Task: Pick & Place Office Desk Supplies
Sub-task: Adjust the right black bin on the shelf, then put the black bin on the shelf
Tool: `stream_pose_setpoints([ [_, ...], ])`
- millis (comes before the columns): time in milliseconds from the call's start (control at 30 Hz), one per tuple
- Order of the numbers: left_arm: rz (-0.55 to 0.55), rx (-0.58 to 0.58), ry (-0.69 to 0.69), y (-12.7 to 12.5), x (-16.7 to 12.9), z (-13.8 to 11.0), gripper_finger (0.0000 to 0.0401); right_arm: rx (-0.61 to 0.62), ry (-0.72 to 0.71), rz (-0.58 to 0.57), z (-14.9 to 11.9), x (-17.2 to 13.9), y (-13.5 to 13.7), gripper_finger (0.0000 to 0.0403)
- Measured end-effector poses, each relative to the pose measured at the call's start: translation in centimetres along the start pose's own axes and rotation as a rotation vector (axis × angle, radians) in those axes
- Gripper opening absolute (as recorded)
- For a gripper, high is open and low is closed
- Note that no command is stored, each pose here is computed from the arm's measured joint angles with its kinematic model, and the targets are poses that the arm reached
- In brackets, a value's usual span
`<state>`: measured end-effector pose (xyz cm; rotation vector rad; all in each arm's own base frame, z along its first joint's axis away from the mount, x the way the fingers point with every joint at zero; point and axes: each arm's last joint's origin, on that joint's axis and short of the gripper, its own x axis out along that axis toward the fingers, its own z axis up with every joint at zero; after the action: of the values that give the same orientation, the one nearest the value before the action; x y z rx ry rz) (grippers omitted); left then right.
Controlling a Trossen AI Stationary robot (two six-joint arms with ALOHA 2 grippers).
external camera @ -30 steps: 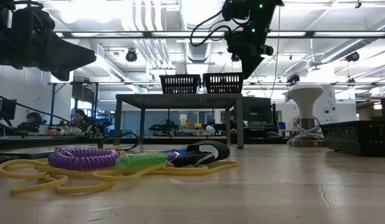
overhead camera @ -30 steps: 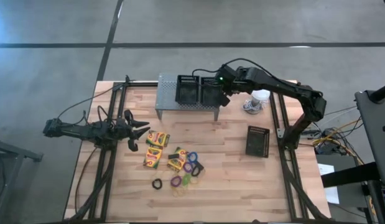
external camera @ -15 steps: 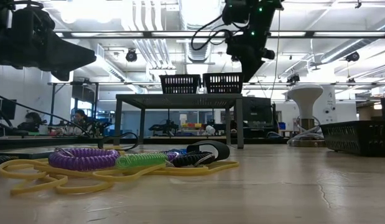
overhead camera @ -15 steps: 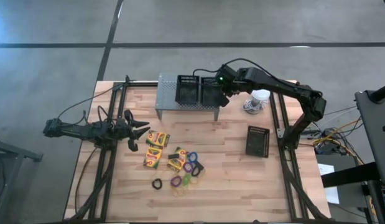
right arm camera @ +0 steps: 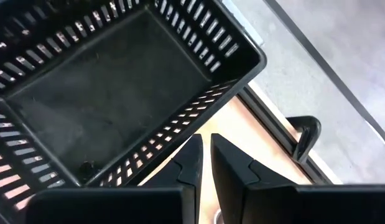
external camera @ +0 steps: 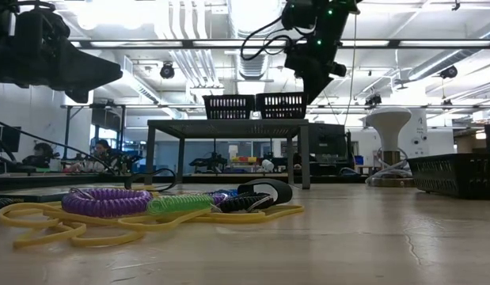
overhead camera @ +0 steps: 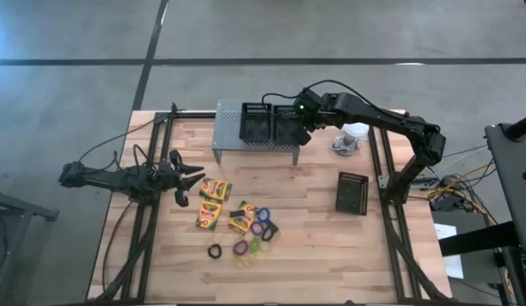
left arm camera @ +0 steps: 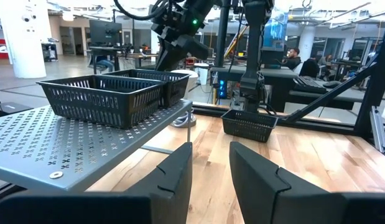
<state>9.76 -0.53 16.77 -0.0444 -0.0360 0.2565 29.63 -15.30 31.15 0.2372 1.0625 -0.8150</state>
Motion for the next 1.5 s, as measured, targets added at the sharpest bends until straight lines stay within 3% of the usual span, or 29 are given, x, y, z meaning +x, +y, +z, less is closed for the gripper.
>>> stream_pose_setpoints([
  [200,0.000,0.000,0.000,0.0,0.0,0.0,0.0113,0.011,-0.007,0.016,-1.2,-3.1,0.1,0.0027],
  [367,0.000,0.000,0.000,0.0,0.0,0.0,0.0113,-0.036,0.088,0.051,-4.0,-6.0,2.6,0.0027],
  [667,0.000,0.000,0.000,0.0,0.0,0.0,0.0113,-0.164,0.560,0.225,-13.8,-9.5,10.3,0.0044],
  [800,0.000,0.000,0.000,0.0,0.0,0.0,0.0113,-0.199,0.702,0.247,-18.1,-9.2,12.3,0.0086],
  [967,0.000,0.000,0.000,0.0,0.0,0.0,0.0113,-0.338,0.702,0.204,-21.9,-7.1,13.1,0.0141],
  [1200,0.000,0.000,0.000,0.0,0.0,0.0,0.0113,-0.445,0.639,0.227,-23.5,-3.6,12.4,0.0179],
  [1500,0.000,0.000,0.000,0.0,0.0,0.0,0.0113,-0.489,0.678,0.191,-25.0,-1.7,11.1,0.0168],
])
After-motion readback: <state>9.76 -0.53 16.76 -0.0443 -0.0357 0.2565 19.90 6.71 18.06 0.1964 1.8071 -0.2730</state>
